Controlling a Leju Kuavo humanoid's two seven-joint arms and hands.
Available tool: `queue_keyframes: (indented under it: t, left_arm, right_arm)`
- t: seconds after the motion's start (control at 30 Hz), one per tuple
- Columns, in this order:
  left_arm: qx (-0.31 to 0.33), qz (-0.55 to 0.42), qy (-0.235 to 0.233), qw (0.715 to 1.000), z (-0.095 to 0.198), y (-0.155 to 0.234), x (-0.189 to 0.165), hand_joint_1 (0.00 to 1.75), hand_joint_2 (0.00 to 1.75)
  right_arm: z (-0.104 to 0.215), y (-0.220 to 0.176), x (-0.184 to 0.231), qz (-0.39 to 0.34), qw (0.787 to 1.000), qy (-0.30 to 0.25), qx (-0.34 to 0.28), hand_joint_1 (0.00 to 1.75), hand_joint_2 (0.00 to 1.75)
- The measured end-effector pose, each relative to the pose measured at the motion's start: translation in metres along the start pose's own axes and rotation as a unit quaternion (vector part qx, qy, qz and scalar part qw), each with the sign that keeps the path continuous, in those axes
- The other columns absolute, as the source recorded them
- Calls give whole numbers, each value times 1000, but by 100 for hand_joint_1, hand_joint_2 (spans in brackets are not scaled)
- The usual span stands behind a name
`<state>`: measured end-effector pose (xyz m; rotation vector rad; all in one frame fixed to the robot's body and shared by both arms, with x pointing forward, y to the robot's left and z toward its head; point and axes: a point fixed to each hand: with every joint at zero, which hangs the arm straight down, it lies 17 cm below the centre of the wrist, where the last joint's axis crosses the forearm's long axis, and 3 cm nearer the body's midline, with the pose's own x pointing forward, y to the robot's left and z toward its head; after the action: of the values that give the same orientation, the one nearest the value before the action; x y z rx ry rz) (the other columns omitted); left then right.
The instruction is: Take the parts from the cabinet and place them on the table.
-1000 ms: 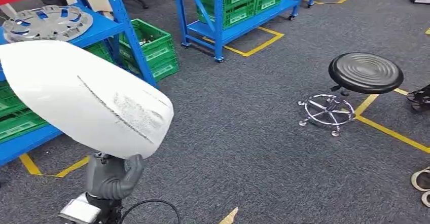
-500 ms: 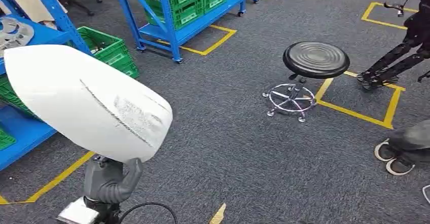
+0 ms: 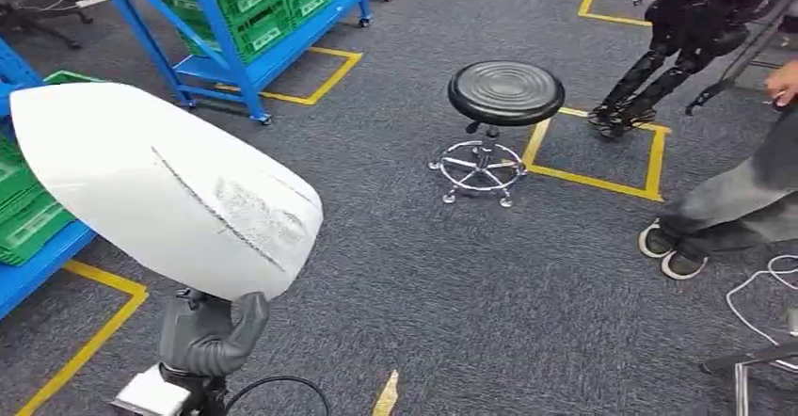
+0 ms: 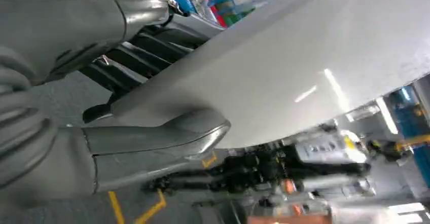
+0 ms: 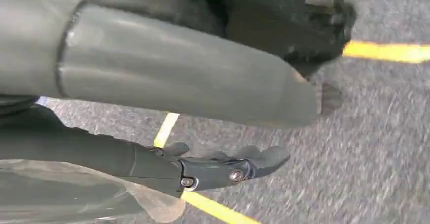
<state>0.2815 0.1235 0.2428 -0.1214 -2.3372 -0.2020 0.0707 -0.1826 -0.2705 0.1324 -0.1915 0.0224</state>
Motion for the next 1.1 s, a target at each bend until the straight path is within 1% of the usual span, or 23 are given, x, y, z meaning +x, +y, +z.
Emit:
queue_keyframes:
  t: [0.27,0.43,0.57,0.67,0.73,0.83,0.97,1.1]
  left_arm:
    - [7,4,14,1000,5,2,-5,175,175]
    - [11,20,21,1000,5,1,-8,175,175]
    - [17,23,25,999,4,2,-12,175,175]
    - [14,32,26,999,2,2,-13,175,175]
    - [3,41,29,999,1,-1,-17,175,175]
    - [0,43,31,999,-3,-3,-23,175,175]
    - [6,32,37,999,-3,1,-31,175,175]
    - [11,29,41,999,-4,2,-36,175,175]
  right_arm:
    - [0,0,-5,7,1000,8,0,0,0]
    - [0,-1,-1,10,1000,1,-2,0,0]
    - [0,-3,-9,15,1000,7,-6,0,0]
    - [0,-6,-3,20,1000,-4,-13,0,0]
    - [-1,-15,-1,34,999,-10,-38,0,0]
    - [-2,-41,0,66,993,-19,-100,0,0]
    - [-1,-49,9,46,992,-33,-111,0,0]
    - [-1,-51,3,37,992,-30,-113,0,0]
